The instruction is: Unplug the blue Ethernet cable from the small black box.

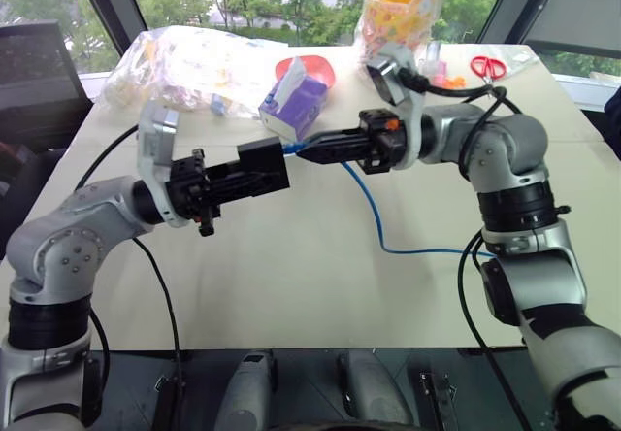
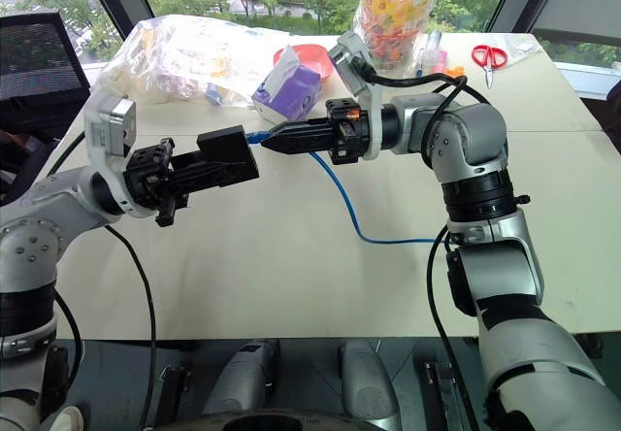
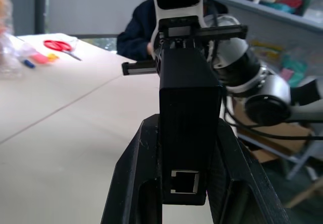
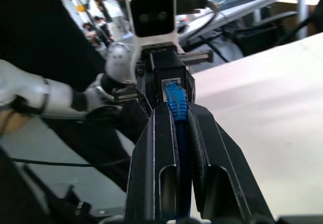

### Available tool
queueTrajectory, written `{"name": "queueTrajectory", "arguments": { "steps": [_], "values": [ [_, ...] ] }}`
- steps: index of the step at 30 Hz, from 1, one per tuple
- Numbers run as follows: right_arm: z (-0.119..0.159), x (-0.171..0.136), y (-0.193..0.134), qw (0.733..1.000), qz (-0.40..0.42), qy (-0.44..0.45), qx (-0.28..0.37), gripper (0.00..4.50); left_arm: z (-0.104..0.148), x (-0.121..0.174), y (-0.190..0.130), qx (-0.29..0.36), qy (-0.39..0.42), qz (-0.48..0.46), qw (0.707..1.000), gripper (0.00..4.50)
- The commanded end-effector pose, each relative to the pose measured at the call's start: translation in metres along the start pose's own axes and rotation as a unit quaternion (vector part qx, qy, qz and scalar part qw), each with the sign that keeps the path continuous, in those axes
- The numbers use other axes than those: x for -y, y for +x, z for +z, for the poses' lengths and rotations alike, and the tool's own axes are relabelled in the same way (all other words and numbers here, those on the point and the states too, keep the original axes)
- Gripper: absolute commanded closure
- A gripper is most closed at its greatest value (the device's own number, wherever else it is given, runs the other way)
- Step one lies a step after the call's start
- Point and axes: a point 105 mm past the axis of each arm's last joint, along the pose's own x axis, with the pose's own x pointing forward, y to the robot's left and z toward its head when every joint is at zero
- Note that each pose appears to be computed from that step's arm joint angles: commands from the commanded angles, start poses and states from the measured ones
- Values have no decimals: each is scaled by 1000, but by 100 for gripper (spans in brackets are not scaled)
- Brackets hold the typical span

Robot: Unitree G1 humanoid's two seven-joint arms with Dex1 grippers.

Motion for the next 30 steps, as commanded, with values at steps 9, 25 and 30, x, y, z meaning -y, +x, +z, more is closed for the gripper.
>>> {"name": "queueTrajectory", "arguments": {
  "steps": [9, 25, 30],
  "values": [
    [24, 0, -42, 998, -49, -26, 26, 446, 12, 1, -18, 2, -1, 11, 1000, 399],
    [22, -9, -22, 998, -34, -48, -1, 295, 6, 3, -16, -15, 14, 4, 1000, 399],
    [21, -11, -19, 999, -24, -41, -3, 295, 5, 3, -15, -14, 17, 3, 1000, 399]
  ]
}}
